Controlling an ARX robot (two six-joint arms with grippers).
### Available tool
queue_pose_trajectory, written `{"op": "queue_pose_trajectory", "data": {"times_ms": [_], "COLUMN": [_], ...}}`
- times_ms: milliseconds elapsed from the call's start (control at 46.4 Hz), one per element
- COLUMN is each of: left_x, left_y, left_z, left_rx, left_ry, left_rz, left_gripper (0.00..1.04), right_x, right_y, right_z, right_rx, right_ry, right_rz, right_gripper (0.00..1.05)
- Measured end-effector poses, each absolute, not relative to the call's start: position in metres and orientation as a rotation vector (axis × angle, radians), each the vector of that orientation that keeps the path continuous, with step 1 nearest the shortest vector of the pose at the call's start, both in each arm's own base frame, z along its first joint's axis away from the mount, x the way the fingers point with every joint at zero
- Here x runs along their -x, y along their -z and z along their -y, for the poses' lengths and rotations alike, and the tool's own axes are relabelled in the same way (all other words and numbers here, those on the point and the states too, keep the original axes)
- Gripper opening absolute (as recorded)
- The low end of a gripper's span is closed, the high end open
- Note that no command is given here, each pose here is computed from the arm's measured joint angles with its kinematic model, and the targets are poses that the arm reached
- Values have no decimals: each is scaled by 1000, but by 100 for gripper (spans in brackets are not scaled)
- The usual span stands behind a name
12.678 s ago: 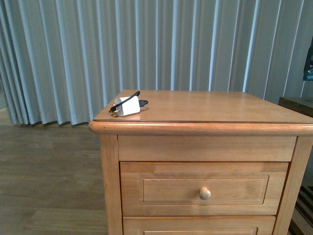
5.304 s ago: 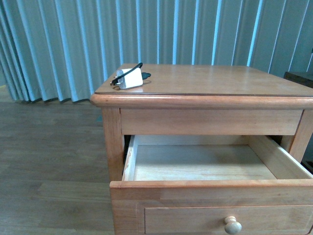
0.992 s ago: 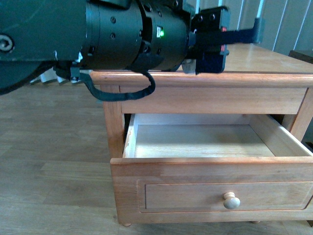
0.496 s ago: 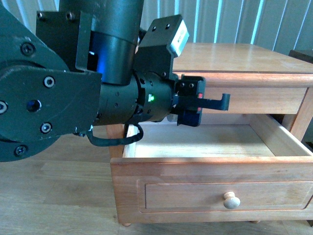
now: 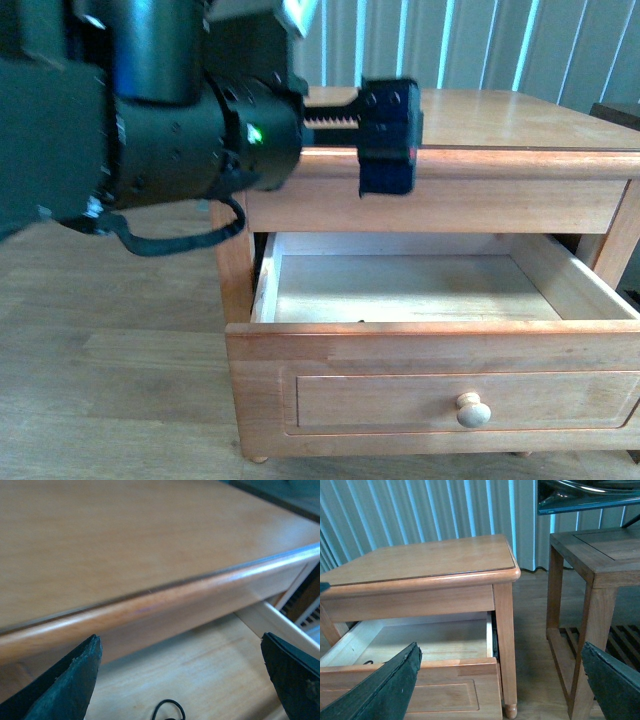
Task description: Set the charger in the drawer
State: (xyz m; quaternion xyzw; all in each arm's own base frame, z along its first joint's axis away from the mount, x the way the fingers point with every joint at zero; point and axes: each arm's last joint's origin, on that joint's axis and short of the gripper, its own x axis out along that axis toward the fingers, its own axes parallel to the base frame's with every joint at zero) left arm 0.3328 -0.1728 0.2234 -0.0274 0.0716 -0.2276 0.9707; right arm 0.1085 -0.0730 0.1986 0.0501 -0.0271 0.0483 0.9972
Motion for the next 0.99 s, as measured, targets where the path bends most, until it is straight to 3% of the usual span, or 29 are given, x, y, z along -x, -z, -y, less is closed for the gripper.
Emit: {"op": "queue_pose_trajectory", "data": {"times_ms": [172,345,776,992], "left_x": [-288,-247,-151,-133], "left_y": [-263,-275,-247,-235], "left_z": [136,106,55,44], "left_rx": [86,85,175,257], "left_ry": [286,125,-243,-311], "left_rz": [-23,23,21,16], "left_gripper": [99,99,99,99], "right_x": [-108,-108,-108,-108], "right_y": [-199,-199,-199,-199], "right_z": [73,73,73,73], "right_rx": [-100,-100,-100,-100], "right_ry": [-97,-97,-97,-98], "right_rz": [54,54,54,54], "right_gripper": [96,96,96,96]}}
